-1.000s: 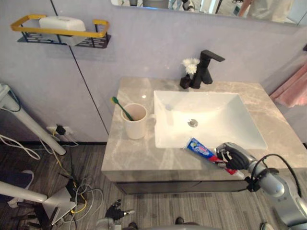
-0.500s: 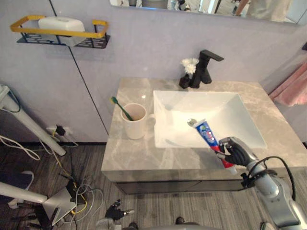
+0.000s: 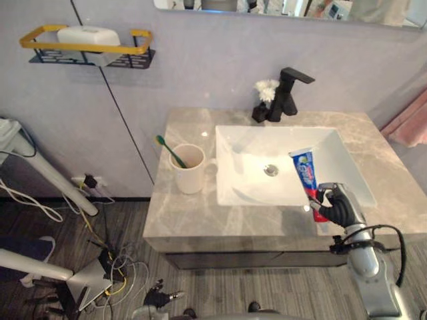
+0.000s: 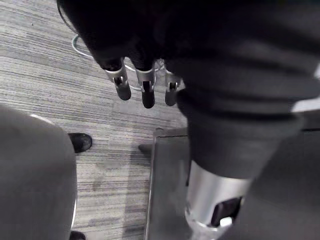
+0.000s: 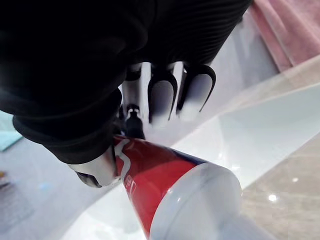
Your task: Organize washtable
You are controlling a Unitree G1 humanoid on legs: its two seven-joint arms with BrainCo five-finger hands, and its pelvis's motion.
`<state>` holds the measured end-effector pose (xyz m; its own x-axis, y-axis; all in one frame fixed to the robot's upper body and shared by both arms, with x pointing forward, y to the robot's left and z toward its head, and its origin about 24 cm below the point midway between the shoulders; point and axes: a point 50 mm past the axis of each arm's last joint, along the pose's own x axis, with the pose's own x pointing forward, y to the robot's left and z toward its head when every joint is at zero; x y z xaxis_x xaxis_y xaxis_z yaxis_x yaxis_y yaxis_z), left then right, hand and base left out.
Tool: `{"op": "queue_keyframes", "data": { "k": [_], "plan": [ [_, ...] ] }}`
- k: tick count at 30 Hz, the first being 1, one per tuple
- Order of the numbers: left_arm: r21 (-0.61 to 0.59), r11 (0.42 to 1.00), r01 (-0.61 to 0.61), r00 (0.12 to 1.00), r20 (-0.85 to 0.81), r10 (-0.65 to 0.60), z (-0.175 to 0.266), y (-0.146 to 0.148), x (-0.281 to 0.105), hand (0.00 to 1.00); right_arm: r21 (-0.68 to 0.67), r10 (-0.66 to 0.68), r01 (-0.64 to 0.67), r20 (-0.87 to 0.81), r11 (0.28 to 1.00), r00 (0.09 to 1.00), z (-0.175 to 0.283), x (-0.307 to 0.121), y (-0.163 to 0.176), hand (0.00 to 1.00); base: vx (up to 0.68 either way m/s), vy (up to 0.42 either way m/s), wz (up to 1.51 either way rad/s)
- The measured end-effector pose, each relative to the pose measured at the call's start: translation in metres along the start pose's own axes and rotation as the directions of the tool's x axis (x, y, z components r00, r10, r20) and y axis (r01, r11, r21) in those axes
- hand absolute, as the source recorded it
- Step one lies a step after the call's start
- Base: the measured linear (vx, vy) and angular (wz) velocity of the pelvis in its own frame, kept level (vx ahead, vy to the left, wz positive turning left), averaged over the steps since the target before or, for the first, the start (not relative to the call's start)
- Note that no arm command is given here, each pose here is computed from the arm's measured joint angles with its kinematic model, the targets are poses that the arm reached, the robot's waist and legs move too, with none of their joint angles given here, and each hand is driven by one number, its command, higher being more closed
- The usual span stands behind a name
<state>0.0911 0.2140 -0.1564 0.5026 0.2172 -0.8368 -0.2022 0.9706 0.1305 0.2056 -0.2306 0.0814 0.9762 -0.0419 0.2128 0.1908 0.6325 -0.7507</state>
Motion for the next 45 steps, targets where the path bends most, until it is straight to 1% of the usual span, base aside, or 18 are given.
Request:
{"op": "queue_keyframes", "data": {
  "k": [5,7,10,14,15,17,18,19,21,22,24,26,28,30,32,35,41,45],
  "plan": [
    [-0.126,0.981,-0.146,0.988,0.03,0.151,-0.001,0.032,-0.007,0.0,0.023,-0.059,0.058,0.053,0.998,0.997,0.015,-0.002,-0.006,1.0,0.0,-0.003,0.01],
    [-0.2,0.954,-0.223,0.966,0.087,0.244,0.011,0.051,-0.01,0.0,0.025,-0.072,0.07,0.091,0.997,0.993,0.022,-0.004,-0.01,1.0,-0.01,-0.013,0.06],
    [-0.323,0.887,-0.329,0.874,0.252,0.416,0.049,0.089,-0.025,0.0,0.031,-0.094,0.09,0.145,0.995,0.985,0.033,-0.005,-0.014,1.0,0.0,-0.01,0.2],
    [-0.463,0.795,-0.392,0.623,0.503,0.6,0.117,0.137,-0.067,0.0,0.053,-0.112,0.104,0.185,0.993,0.976,0.041,-0.006,-0.017,1.0,0.01,0.003,0.04],
    [-0.478,0.785,-0.394,0.582,0.531,0.616,0.125,0.141,-0.074,0.0,0.058,-0.113,0.104,0.185,0.993,0.976,0.041,-0.006,-0.017,1.0,0.0,0.003,0.14],
    [-0.522,0.764,-0.379,0.429,0.633,0.645,0.156,0.148,-0.102,0.0,0.07,-0.12,0.108,0.192,0.992,0.974,0.042,-0.004,-0.017,1.0,-0.02,0.001,0.11],
    [-0.529,0.763,-0.372,0.4,0.651,0.646,0.161,0.148,-0.107,0.0,0.076,-0.125,0.112,0.195,0.991,0.973,0.043,-0.003,-0.018,1.0,-0.04,-0.01,0.03],
    [-0.547,0.758,-0.356,0.307,0.697,0.648,0.178,0.145,-0.124,0.0,0.115,-0.154,0.132,0.21,0.985,0.965,0.049,0.0,-0.019,1.0,-0.03,-0.014,0.01],
    [-0.554,0.762,-0.336,0.246,0.729,0.639,0.189,0.141,-0.136,0.0,0.128,-0.171,0.145,0.227,0.981,0.959,0.053,0.001,-0.022,1.0,-0.03,-0.017,0.02],
    [-0.557,0.779,-0.289,0.145,0.778,0.611,0.204,0.129,-0.158,0.0,0.148,-0.19,0.156,0.255,0.977,0.948,0.06,0.005,-0.023,1.0,-0.02,-0.018,0.05],
    [-0.538,0.803,-0.257,0.081,0.816,0.572,0.215,0.118,-0.17,0.0,0.165,-0.199,0.159,0.266,0.973,0.943,0.063,0.006,-0.024,1.0,-0.02,-0.012,0.05],
    [-0.479,0.859,-0.18,-0.04,0.876,0.48,0.232,0.093,-0.196,0.0,0.199,-0.2,0.145,0.294,0.969,0.935,0.07,0.007,-0.023,1.0,-0.02,-0.008,0.0],
    [-0.425,0.899,-0.105,-0.113,0.903,0.414,0.242,0.074,-0.211,0.0,0.213,-0.193,0.13,0.31,0.968,0.931,0.075,0.007,-0.02,1.0,-0.04,-0.017,0.0],
    [-0.304,0.953,0.014,-0.191,0.934,0.301,0.248,0.046,-0.229,0.0,0.231,-0.182,0.106,0.34,0.967,0.923,0.082,0.01,-0.016,1.0,-0.04,-0.015,0.01],
    [-0.205,0.972,0.119,-0.211,0.951,0.226,0.252,0.028,-0.234,0.0,0.24,-0.176,0.092,0.356,0.966,0.918,0.086,0.011,-0.013,1.0,-0.05,-0.017,0.01],
    [-0.053,0.963,0.264,-0.217,0.97,0.113,0.258,-0.002,-0.236,0.0,0.258,-0.169,0.068,0.393,0.964,0.904,0.095,0.014,-0.009,1.0,-0.06,-0.019,0.02],
    [0.179,0.872,0.456,-0.223,0.971,-0.083,0.272,-0.045,-0.233,0.0,0.279,-0.171,0.042,0.456,0.959,0.874,0.111,0.021,-0.006,1.0,-0.06,-0.017,-0.01],
    [0.249,0.823,0.51,-0.167,0.968,-0.19,0.279,-0.067,-0.221,0.0,0.275,-0.165,0.023,0.507,0.961,0.846,0.123,0.027,-0.005,1.0,-0.04,-0.009,-0.07]
  ]
}}
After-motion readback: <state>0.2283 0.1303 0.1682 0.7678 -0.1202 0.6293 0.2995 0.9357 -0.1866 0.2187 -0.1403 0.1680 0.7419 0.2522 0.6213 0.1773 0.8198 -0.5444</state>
